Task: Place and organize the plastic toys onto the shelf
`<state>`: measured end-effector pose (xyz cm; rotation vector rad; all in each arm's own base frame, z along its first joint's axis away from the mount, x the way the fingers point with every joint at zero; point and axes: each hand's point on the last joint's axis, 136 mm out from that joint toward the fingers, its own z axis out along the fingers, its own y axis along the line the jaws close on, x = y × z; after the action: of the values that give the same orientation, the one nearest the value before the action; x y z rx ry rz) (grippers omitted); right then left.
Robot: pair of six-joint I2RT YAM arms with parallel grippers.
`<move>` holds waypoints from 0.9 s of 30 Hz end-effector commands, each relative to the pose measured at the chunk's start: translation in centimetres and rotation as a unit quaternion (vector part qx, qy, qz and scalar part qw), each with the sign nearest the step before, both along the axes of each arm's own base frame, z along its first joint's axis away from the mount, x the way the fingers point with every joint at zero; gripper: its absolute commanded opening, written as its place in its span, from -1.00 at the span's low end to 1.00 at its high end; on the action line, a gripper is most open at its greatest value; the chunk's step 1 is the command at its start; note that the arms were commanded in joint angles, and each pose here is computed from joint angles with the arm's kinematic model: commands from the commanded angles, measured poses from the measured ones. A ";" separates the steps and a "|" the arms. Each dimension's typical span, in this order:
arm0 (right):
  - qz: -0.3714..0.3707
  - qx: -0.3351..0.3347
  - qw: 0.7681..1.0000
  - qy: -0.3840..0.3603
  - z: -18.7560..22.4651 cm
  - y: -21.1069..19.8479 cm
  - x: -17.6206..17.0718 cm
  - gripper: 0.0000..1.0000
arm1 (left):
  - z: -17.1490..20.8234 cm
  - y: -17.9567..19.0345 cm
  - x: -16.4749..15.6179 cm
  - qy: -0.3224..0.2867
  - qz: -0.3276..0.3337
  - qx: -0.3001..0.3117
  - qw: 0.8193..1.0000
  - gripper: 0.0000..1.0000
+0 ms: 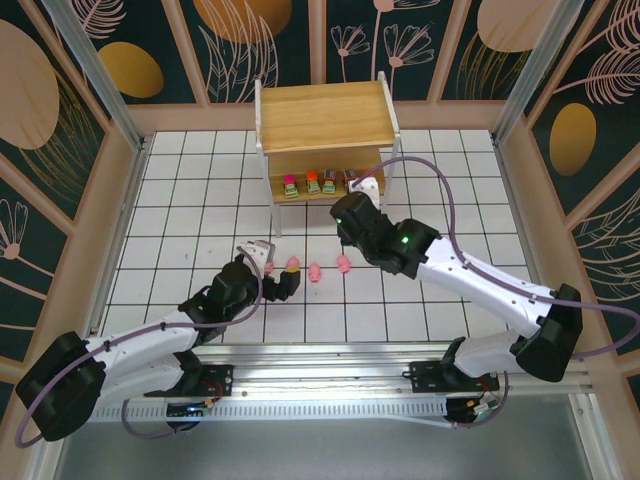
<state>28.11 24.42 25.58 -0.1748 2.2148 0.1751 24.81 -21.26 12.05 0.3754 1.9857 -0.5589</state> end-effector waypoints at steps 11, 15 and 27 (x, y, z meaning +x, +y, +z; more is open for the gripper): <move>-0.004 -0.001 0.998 -0.063 9.7 -0.2 1.5 -0.45 | 0.2 0.1 0.1 -0.010 -0.002 0.003 1.000 0.95; -0.010 -0.006 0.997 -0.077 11.9 -0.3 2.8 -0.45 | 0.2 0.2 0.1 -0.010 -0.001 0.003 1.000 0.95; -0.034 -0.026 0.994 -0.099 15.0 -1.3 8.1 -0.45 | 0.3 0.5 0.2 -0.012 0.008 0.008 1.000 0.95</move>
<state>35.27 23.83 39.92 -0.1190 2.0302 0.1039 24.90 -21.14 12.41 0.3664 1.9738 -0.5556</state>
